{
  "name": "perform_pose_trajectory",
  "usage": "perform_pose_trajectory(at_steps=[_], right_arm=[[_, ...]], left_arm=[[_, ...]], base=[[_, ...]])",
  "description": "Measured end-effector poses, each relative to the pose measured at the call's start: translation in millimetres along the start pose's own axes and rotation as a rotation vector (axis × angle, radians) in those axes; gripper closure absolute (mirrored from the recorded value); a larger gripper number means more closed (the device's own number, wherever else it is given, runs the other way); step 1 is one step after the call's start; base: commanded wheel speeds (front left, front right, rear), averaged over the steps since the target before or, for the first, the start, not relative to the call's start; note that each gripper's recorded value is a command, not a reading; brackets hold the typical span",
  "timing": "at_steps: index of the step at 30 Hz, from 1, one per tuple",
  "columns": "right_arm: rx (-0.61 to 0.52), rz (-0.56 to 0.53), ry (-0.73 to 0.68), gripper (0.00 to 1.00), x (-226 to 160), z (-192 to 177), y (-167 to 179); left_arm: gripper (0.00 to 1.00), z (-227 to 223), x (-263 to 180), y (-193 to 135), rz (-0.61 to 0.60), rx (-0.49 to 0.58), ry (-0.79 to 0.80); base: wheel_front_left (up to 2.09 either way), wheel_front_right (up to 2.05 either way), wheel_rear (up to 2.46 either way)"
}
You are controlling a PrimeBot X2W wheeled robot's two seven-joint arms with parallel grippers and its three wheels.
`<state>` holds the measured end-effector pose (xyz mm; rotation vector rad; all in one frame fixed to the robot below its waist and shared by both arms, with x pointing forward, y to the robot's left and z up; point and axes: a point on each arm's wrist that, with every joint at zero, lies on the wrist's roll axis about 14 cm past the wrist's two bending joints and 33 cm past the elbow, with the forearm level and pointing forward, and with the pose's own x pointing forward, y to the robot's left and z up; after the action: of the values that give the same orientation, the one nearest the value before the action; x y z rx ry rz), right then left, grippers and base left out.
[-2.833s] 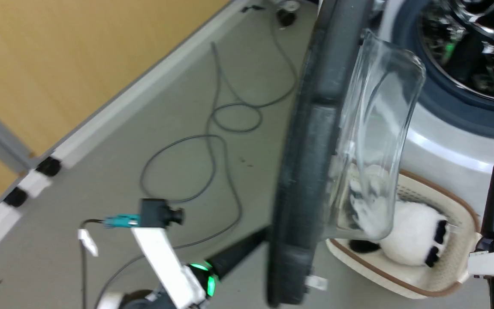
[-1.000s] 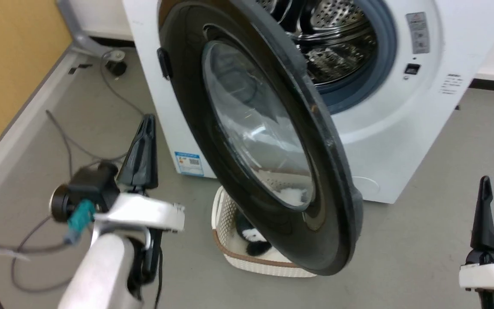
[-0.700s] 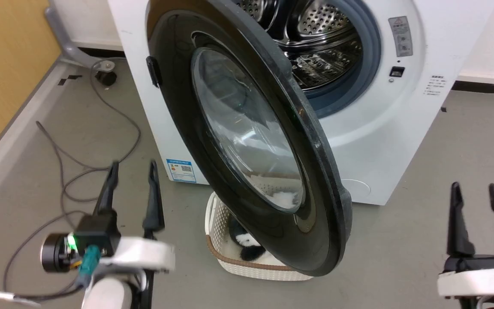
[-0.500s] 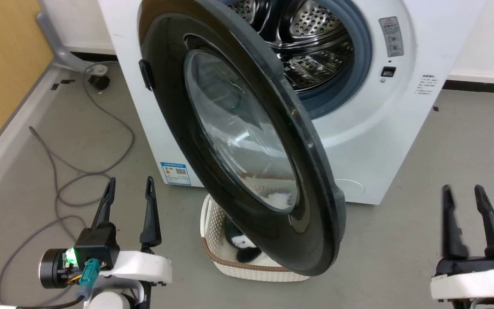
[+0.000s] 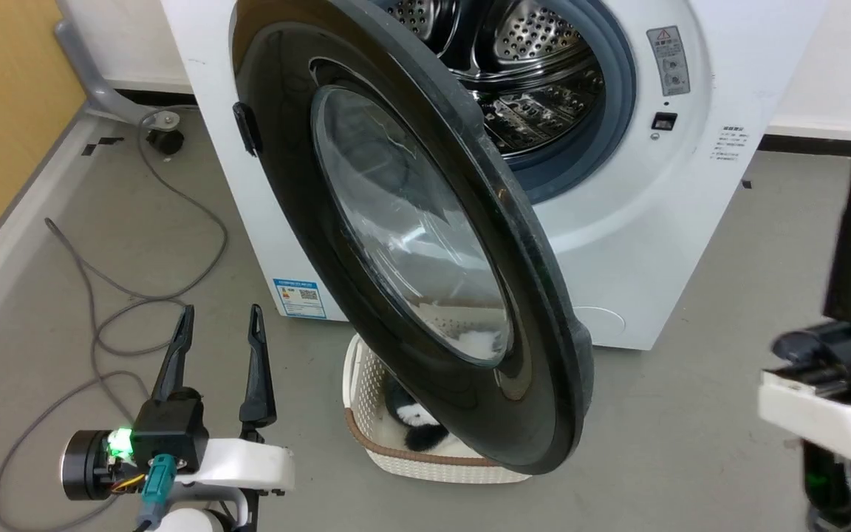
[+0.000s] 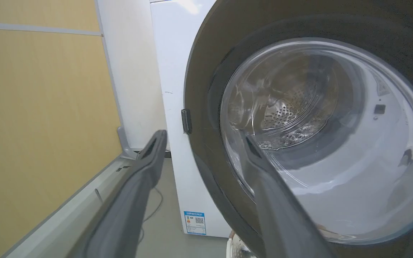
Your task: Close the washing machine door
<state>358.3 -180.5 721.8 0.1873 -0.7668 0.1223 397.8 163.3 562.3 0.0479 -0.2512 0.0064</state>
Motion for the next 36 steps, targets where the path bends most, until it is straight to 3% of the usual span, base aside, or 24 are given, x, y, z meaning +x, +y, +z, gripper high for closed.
perform_pose_trajectory(at_steps=[4, 9, 13, 19, 28, 36], right_arm=[[0.128, 0.124, -0.090, 1.00, 12, 23, 46], [0.279, 0.298, -0.106, 1.00, 7, 34, 110], [0.343, 0.402, -0.022, 1.00, -8, 18, 138], [0.358, 0.543, 0.219, 1.00, -51, -35, 169], [0.315, 0.569, 0.523, 1.00, -116, -105, 166], [0.224, 0.479, 0.634, 1.00, -130, -140, 129]], left_arm=[[0.00, 1, -3, 3, 0.011, 0.002, -0.002], [0.00, 4, -6, 6, 0.029, 0.000, -0.007], [0.00, 3, -9, 9, 0.039, 0.001, -0.004], [0.00, 3, -10, 12, 0.049, 0.001, -0.003], [0.00, 2, -6, 6, 0.036, -0.001, -0.002], [0.00, -9, 0, -6, 0.003, -0.005, 0.019]], base=[[0.00, 0.00, 0.00], [0.00, 0.00, 0.00], [0.00, 0.00, 0.00], [0.00, 0.00, 0.00], [0.00, 0.00, 0.00], [0.00, 0.00, 0.00]])
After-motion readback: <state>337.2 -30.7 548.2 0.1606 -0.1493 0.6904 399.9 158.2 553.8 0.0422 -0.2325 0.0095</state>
